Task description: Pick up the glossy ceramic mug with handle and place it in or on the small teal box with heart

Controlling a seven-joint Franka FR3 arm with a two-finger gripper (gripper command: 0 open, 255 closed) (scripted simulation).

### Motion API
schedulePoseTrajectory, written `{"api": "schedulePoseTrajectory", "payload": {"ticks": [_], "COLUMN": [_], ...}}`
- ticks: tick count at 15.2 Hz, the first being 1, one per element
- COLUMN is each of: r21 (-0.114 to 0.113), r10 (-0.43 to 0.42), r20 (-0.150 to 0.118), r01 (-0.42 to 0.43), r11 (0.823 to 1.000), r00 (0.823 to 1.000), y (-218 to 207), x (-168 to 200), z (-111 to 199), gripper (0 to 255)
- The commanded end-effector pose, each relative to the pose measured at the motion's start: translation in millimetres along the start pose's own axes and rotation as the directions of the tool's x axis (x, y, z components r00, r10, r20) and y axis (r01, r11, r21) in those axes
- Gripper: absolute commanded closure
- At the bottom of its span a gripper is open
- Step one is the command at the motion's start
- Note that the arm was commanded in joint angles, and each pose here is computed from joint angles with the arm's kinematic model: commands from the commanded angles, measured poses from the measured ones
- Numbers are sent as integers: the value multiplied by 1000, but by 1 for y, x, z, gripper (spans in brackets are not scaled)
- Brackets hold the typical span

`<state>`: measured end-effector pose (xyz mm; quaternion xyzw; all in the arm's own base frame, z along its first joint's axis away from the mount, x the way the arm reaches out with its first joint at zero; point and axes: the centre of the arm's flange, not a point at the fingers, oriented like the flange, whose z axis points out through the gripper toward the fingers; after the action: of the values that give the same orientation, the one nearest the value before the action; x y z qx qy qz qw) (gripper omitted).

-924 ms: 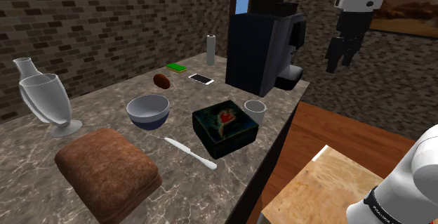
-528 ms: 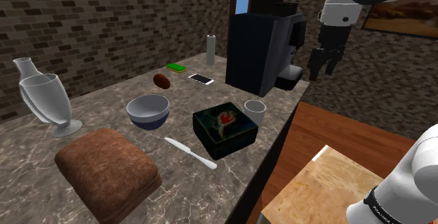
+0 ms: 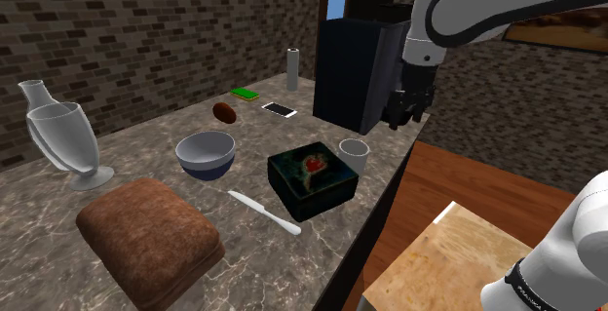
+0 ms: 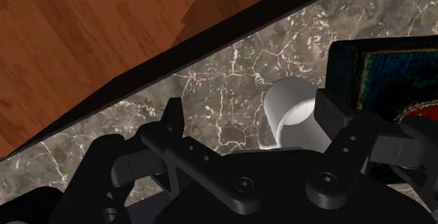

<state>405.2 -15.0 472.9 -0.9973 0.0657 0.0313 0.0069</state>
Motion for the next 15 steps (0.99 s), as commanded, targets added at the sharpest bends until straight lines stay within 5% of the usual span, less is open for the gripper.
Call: {"api": "schedulePoseTrajectory", "payload": {"ticks": [1,8,15], "r21": [13,55,57], "r10": [9,36,37], "r20": [-3,-8,-8], "r01": [-9,-36,-37], "r11": [1000,998,998], "r00": [1000,999,999], "y": [-8,-36,-39], "x": [19,80,83], "z": [19,79,113], "gripper": [0,0,0]}}
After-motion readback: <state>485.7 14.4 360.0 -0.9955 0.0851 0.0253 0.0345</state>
